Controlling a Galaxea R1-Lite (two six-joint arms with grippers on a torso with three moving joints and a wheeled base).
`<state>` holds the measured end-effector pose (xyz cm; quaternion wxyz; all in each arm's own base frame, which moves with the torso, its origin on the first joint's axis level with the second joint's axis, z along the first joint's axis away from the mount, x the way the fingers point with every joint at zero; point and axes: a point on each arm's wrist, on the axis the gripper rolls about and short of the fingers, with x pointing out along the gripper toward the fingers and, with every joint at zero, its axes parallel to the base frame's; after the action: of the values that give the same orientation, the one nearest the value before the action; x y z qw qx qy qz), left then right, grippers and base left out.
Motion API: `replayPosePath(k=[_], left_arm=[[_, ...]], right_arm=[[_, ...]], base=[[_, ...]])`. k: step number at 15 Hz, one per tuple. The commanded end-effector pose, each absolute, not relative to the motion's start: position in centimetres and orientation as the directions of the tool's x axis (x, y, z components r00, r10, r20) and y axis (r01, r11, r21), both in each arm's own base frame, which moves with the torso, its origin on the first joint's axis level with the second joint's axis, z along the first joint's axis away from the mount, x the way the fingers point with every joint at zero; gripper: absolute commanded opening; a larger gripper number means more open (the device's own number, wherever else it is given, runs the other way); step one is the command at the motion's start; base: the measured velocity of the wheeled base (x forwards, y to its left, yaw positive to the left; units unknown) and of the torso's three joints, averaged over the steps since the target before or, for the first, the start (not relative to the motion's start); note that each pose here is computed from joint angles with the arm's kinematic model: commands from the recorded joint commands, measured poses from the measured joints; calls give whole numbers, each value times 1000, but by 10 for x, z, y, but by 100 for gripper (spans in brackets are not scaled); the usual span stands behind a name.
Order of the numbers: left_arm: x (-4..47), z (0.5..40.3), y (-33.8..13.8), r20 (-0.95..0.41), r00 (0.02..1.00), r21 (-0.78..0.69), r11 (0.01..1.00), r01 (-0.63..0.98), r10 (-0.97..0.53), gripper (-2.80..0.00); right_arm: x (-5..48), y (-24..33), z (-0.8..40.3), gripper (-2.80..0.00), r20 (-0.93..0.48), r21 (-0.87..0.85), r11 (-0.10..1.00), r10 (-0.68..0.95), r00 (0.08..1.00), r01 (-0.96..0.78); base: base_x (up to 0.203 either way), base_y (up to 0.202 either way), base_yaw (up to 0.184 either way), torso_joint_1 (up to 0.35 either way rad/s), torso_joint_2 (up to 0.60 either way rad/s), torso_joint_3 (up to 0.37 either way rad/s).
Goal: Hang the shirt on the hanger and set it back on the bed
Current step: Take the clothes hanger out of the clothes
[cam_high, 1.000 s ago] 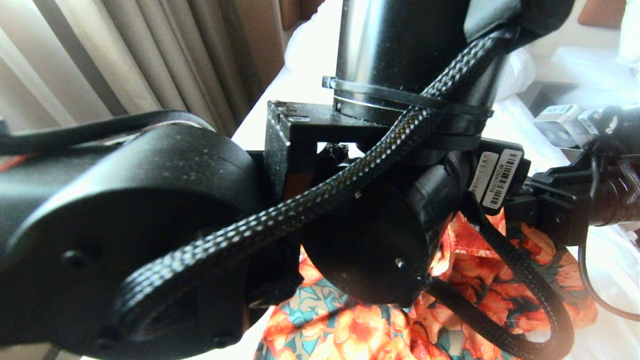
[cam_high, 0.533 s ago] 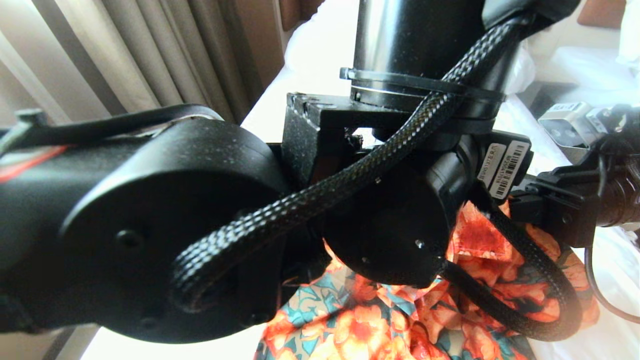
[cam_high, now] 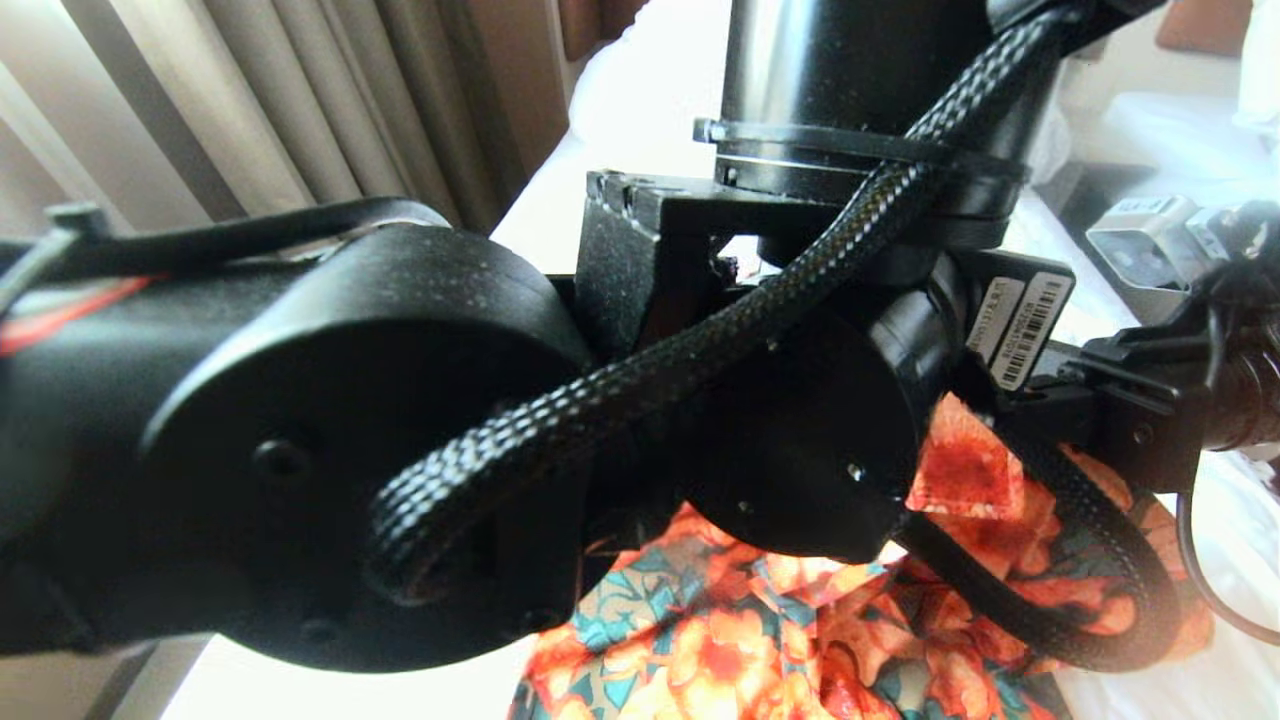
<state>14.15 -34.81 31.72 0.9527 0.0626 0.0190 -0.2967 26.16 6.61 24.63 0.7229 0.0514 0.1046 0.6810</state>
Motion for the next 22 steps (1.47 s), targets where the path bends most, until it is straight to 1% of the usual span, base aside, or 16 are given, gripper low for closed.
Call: replayPosePath(k=[1,6,7,11,13,17,20,22], left_arm=[[141,319,-347,-65,826,98,820,563,-560,-280],[141,320,-347,-61,829,99,823,559,-556,-280],[140,322,-348,-56,826,96,821,563,-560,-280],[138,324,-348,-51,824,90,819,566,-564,-280],[140,322,-348,-56,827,93,822,562,-559,-280],[154,312,-349,-68,848,102,842,530,-525,-280],[172,311,-346,-43,872,103,866,489,-487,-280],[174,312,-345,-40,876,110,869,483,-481,-280]], right_arm=[[261,66,246,-280,-79,218,59,996,42,-974],[260,66,247,-280,-78,210,61,996,46,-976],[260,66,247,0,-79,210,61,996,46,-976],[259,65,249,0,-78,208,64,996,49,-976],[256,60,252,0,-77,196,85,994,71,-977],[240,21,268,0,-63,142,225,974,218,-964],[216,13,270,0,-61,129,260,965,254,-957],[211,12,266,0,-65,124,272,962,266,-954]], base=[[0,0,0,0,0,0],[0,0,0,0,0,0],[0,0,0,0,0,0],[0,0,0,0,0,0],[0,0,0,0,0,0],[0,0,0,0,0,0],[0,0,0,0,0,0],[0,0,0,0,0,0]])
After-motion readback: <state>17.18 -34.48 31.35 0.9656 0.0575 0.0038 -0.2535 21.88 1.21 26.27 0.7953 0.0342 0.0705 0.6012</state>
